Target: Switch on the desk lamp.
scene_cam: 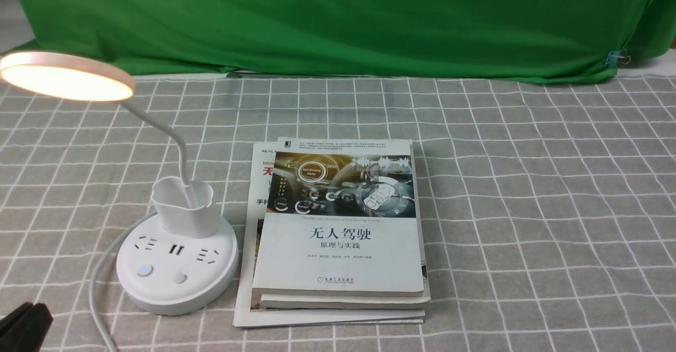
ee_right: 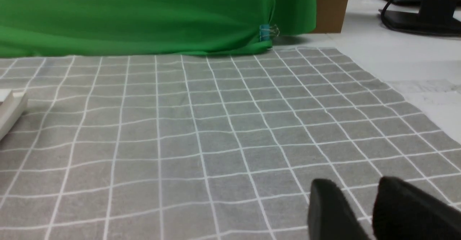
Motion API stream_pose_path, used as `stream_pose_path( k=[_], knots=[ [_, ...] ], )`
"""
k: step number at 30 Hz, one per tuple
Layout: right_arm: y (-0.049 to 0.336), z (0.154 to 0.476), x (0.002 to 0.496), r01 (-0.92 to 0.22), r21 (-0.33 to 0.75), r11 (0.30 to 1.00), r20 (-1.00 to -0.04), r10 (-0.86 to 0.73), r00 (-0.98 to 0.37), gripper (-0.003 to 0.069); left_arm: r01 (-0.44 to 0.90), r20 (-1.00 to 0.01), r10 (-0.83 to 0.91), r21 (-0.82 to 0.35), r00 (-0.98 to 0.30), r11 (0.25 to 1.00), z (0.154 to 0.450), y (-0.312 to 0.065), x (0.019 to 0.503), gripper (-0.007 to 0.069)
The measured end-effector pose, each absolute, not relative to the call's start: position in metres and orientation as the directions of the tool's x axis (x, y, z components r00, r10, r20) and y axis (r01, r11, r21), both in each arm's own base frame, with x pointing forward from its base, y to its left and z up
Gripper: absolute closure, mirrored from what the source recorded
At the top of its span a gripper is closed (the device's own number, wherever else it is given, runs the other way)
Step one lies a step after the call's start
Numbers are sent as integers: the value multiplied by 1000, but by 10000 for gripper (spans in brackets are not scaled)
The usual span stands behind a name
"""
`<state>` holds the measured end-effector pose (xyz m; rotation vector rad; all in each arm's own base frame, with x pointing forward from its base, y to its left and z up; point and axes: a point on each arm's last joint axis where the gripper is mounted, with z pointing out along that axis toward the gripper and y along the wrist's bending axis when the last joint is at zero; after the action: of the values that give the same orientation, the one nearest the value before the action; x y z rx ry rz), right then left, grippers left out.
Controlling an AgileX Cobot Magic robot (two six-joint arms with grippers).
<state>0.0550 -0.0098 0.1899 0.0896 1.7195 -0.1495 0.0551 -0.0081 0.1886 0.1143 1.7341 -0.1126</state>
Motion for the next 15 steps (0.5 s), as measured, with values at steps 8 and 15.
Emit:
stream_pose_path(
  k=[8, 15],
  knots=[
    [-10, 190, 55, 145, -48, 988, -988, -26, -154, 414, 141, -989, 5, -16, -150, 990, 190, -8, 55, 606],
    [-10, 190, 55, 145, -48, 988, -988, -26, -154, 414, 140, -989, 12, -9, -147, 990, 190, -8, 55, 606]
  ],
)
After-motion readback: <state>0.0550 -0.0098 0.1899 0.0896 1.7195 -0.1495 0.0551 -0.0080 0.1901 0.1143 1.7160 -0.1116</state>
